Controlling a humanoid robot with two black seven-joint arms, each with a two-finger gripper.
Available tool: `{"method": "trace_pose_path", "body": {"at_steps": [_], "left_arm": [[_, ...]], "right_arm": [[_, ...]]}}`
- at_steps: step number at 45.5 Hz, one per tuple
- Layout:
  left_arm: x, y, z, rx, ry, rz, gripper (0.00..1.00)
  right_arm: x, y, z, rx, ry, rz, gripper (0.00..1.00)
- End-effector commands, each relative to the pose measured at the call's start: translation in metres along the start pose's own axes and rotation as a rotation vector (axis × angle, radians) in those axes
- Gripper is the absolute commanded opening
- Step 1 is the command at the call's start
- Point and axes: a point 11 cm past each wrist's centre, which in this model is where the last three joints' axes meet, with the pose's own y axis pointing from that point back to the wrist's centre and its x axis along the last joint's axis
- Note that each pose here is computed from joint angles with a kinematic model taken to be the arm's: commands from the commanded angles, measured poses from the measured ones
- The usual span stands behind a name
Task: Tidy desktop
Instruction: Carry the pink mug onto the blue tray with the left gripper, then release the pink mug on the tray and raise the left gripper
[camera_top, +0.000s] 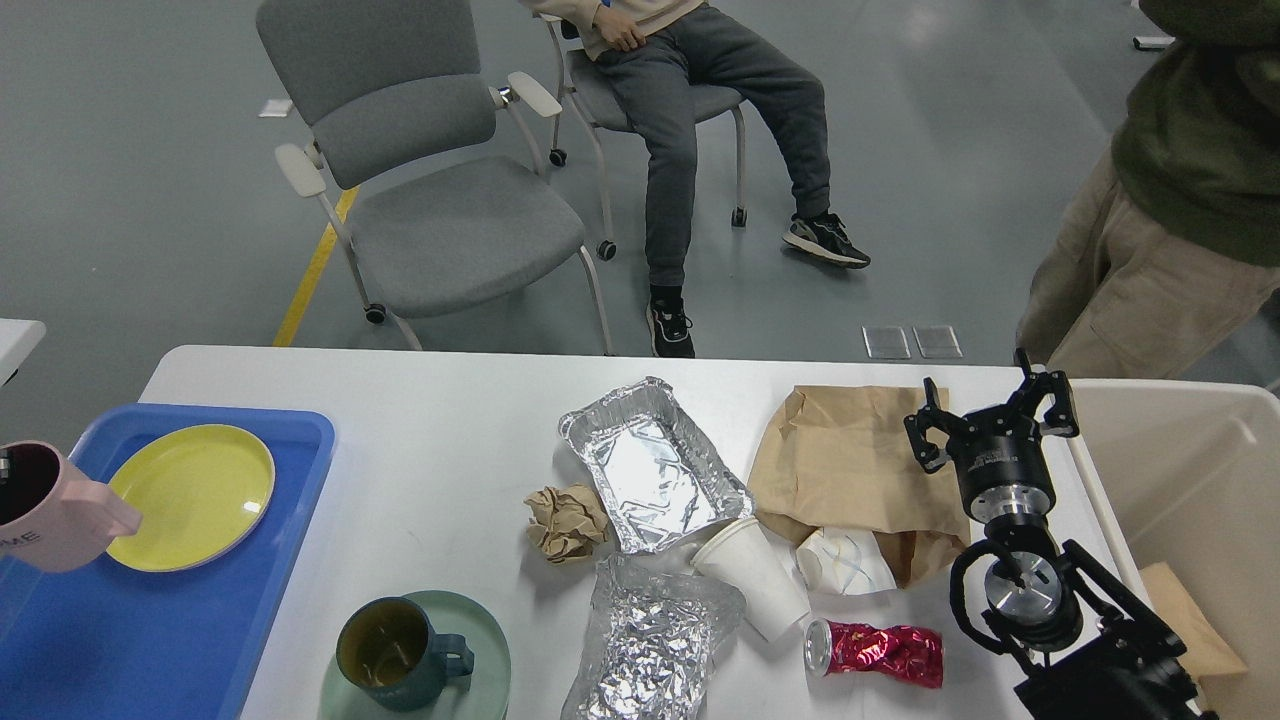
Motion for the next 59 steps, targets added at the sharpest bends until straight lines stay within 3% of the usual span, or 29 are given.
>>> {"method": "trace_pose_path", "body": {"at_steps": [1, 10, 25, 28, 33, 42, 45, 46, 53, 59], "left_arm": [[-0.010, -0.023, -0.026, 0.050, 0.017, -0.007, 0.01], [-0.033, -0.057, -0.052, 0.085, 0.031, -0.026, 0.01], [-0.038, -0.067, -0.058, 0.076, 0.009, 0.004, 0.04], [-0.036, -0.070, -0.054, 0.061, 0.012, 0.033, 0.10], [-0.041, -0.082, -0.045, 0.025, 0.018, 0.050, 0.28], [-0.048, -0.085, -0.048, 0.026, 0.022, 0.032, 0.39], [-0.050, -0.086, -0.047, 0.018, 0.026, 0.025, 0.50], [-0.050, -0.084, -0.050, 0.014, 0.044, 0.027, 0.58], [-0.048, -0.071, -0.062, 0.002, 0.140, 0.021, 0.78], [-0.032, -0.050, -0.057, 0.003, 0.143, 0.005, 0.85]], "right_arm": [[0.000, 0.000, 0.000, 0.000, 0.000, 0.000, 1.00], [0.000, 0.000, 0.000, 0.000, 0.000, 0.000, 1.00], [0.000, 0.000, 0.000, 0.000, 0.001, -0.001, 1.00], [0.000, 0.000, 0.000, 0.000, 0.001, -0.001, 1.00], [0.000, 0.000, 0.000, 0.000, 0.000, 0.000, 1.00], [0.000, 0.000, 0.000, 0.000, 0.000, 0.001, 1.00], [0.000, 0.000, 0.000, -0.001, 0.001, 0.000, 1.00], [0.000, 0.000, 0.000, 0.000, 0.000, 0.000, 1.00], [0.000, 0.000, 0.000, 0.000, 0.000, 0.000, 1.00], [0.000, 0.000, 0.000, 0.000, 0.000, 0.000, 1.00]]}}
